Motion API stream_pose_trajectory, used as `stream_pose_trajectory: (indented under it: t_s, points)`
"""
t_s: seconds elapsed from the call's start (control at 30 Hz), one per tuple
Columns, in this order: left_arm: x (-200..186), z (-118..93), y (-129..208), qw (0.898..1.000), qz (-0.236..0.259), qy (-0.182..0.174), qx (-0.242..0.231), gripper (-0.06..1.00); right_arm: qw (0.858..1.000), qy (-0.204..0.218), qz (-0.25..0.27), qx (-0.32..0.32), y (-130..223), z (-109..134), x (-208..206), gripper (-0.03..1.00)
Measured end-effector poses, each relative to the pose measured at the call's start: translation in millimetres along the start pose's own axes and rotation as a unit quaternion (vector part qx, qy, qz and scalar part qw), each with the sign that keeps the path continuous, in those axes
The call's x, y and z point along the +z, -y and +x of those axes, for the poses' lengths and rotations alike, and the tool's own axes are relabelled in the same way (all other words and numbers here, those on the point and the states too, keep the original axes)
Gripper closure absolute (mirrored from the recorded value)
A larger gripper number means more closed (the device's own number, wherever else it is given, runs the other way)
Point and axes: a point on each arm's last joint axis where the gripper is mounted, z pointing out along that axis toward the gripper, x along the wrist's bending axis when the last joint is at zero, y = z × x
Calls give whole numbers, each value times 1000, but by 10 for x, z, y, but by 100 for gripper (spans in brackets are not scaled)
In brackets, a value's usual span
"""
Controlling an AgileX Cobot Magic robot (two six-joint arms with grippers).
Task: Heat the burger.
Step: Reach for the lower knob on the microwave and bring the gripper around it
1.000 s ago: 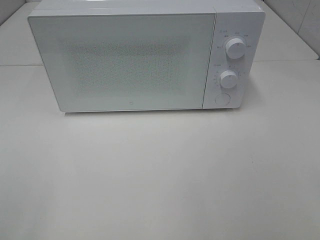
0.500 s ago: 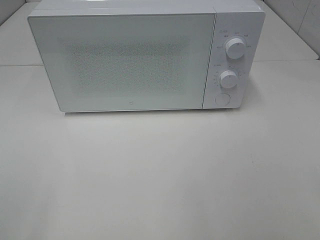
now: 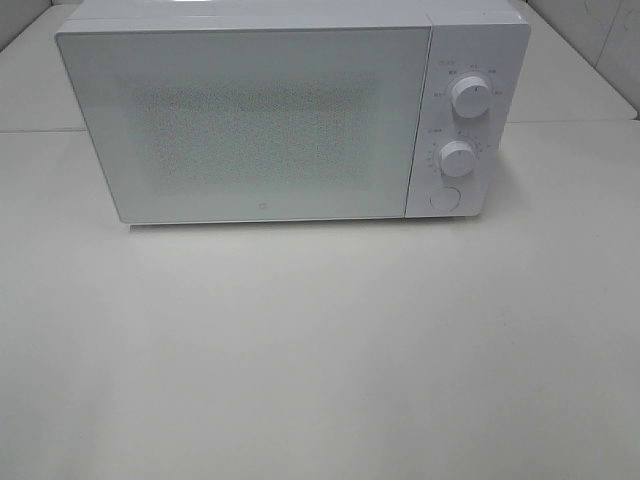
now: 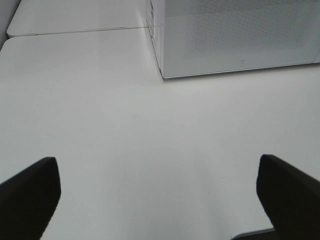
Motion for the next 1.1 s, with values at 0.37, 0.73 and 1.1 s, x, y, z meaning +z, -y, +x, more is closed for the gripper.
stream_pose_trajectory:
  t_s: [0.37, 0.73, 1.1]
  points:
    - [0, 0, 0, 1000, 0, 0, 0, -5, 1000, 0, 0, 1, 0, 0, 0, -2]
    - [0, 0, 0, 1000, 0, 0, 0, -5, 1000, 0, 0, 1, 0, 0, 0, -2]
    - [0, 0, 0, 1000, 0, 0, 0, -5, 1000, 2, -28, -1, -61, -2, -35, -2]
